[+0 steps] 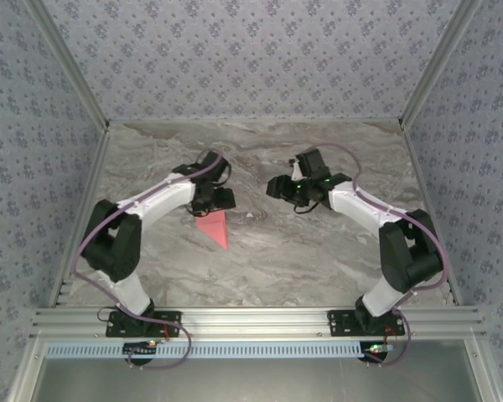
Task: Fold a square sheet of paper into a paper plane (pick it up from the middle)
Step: Turn over the paper at the center of the table, then move the paper to the center of the table.
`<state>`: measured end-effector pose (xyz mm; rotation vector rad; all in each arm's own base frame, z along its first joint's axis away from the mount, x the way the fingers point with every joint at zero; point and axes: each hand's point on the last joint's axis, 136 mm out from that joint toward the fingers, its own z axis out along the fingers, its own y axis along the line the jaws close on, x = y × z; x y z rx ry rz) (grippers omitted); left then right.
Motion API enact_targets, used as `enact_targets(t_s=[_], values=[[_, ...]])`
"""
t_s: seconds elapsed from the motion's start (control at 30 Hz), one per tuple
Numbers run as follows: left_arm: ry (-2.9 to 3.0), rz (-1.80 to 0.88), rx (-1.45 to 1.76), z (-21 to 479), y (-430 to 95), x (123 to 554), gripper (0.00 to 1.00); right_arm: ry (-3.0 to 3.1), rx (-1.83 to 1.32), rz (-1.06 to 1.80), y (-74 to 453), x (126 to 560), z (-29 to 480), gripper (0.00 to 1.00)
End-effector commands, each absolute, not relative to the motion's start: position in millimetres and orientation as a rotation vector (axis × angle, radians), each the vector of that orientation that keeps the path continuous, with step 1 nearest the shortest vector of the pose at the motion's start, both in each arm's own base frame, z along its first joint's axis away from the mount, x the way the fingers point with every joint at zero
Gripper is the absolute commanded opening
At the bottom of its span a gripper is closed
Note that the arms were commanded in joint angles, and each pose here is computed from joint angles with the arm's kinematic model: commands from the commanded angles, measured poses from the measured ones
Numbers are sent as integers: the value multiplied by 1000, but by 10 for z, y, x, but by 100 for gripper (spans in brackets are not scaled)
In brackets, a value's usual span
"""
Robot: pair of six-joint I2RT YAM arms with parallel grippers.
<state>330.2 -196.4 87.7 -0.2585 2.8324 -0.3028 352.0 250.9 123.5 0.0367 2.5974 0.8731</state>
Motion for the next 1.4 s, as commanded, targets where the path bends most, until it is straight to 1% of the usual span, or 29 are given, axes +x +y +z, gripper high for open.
enact_targets(t_s=[0.0, 0.03, 0.1, 0.17, 0.2, 0.23, 0.33, 0.47, 0.63, 0.77, 0.93, 1.03, 1.13, 1.2, 1.3, 1.37], values=[[2709, -556, -287, 1276, -1978, 3394, 85, 2630, -169, 804, 2924, 3390, 1126, 56], [2699, -526, -330, 1273, -1846, 3392, 88, 2625, -226, 813, 3115, 3387, 1146, 52], [2690, -465, -418, 1240, -1586, 3365, 92, 2645, -340, 823, 3448, 3254, 1067, 42], [2683, -441, -501, 1186, -1366, 3308, 95, 2663, -438, 835, 3726, 3146, 967, 30], [2679, -441, -524, 1162, -1294, 3286, 97, 2662, -480, 842, 3844, 3102, 953, 26], [2676, -446, -551, 1141, -1219, 3253, 98, 2670, -516, 832, 3943, 3065, 892, 23], [2668, -455, -626, 1085, -1030, 3174, 99, 2708, -611, 806, 4146, 2970, 727, 20], [2650, -465, -696, 1051, -876, 3100, 99, 2762, -709, 758, 4265, 2870, 517, 19], [2642, -470, -723, 1036, -832, 3074, 99, 2822, -808, 661, 4180, 2844, 271, 19], [2649, -496, -721, 1013, -868, 3078, 99, 2839, -920, 635, 3984, 2871, 87, 19], [2654, -551, -719, 994, -938, 3091, 99, 2856, -1112, 549, 3514, 2873, -67, 18], [2653, -589, -716, 973, -981, 3085, 99, 2850, -1159, 470, 3237, 2922, -61, 17], [2651, -643, -715, 945, -1042, 3082, 99, 2810, -1099, 531, 3186, 3004, 143, 19], [2649, -684, -714, 923, -1094, 3077, 99, 2775, -993, 697, 3289, 3026, 391, 23], [2648, -720, -720, 893, -1170, 3059, 99, 2754, -677, 967, 3408, 3134, 770, 29], [2648, -733, -717, 878, -1229, 3041, 99, 2727, -496, 999, 3384, 3250, 882, 30]])
